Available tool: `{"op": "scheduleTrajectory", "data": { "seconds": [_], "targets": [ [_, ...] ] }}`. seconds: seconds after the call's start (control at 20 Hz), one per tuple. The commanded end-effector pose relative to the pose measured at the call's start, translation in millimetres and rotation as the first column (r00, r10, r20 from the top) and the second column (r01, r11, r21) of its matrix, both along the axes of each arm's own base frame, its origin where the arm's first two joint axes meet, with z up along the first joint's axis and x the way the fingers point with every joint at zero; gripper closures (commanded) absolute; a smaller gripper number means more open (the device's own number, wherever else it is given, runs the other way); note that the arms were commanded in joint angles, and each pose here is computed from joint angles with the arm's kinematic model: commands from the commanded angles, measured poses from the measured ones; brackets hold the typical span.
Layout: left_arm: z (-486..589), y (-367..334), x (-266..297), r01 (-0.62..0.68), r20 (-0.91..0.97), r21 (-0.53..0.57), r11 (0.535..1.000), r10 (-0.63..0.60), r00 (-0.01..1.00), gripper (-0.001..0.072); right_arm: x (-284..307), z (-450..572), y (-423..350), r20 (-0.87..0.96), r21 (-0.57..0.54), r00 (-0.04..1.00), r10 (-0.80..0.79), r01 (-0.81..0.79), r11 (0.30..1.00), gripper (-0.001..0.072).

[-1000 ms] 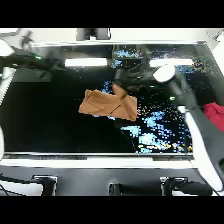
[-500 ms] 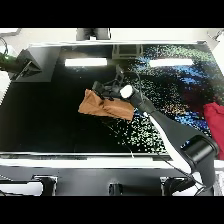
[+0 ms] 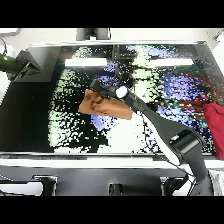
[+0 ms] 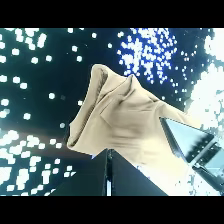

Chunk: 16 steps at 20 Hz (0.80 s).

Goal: Fold the clothes and pants, and hang the long-sleeved shirts on hangers.

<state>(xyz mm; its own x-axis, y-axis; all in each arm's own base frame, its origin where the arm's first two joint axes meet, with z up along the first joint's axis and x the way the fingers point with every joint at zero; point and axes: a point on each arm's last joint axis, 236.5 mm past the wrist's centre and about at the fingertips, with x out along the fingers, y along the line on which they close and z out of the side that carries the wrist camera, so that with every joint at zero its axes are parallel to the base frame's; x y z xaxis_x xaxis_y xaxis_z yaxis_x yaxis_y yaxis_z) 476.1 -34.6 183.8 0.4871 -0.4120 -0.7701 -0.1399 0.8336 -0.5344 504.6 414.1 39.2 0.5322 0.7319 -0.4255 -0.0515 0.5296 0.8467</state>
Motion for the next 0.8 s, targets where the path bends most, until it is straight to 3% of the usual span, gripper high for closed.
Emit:
{"op": "scheduleTrajectory", "data": {
  "seconds": [0.0,0.15,0.25,0.5,0.75],
  "targets": [
    [-0.6,0.7,0.2,0.0,0.0,0.001,1.0,0.0,1.0,0.069,-11.0,30.5,-3.4,0.029,0.006,0.997,0.078,-0.078,0.997,0.0212],
    [-0.4,0.7,0.0,0.003,0.001,0.003,1.0,-0.003,1.0,0.069,-2.7,78.4,-60.6,0.076,-0.015,0.992,0.103,-0.102,0.995,0.021],
    [-0.4,0.7,0.0,0.005,0.002,0.005,1.0,-0.005,1.0,0.069,7.6,90.2,-131.1,0.057,-0.072,0.994,0.088,-0.084,0.994,0.0096],
    [-1.0,0.5,-1.1,0.01,-0.001,0.006,1.0,-0.01,1.0,0.069,-17.1,44.8,-299.3,-0.192,-0.125,0.973,0.127,-0.153,0.98,0.0039],
    [-1.7,0.1,-2.1,0.039,0.007,0.023,0.999,-0.039,0.999,0.069,-44.1,-20.7,-332.3,-0.311,-0.046,0.929,0.203,-0.228,0.973,0.0023]
  ]
}}
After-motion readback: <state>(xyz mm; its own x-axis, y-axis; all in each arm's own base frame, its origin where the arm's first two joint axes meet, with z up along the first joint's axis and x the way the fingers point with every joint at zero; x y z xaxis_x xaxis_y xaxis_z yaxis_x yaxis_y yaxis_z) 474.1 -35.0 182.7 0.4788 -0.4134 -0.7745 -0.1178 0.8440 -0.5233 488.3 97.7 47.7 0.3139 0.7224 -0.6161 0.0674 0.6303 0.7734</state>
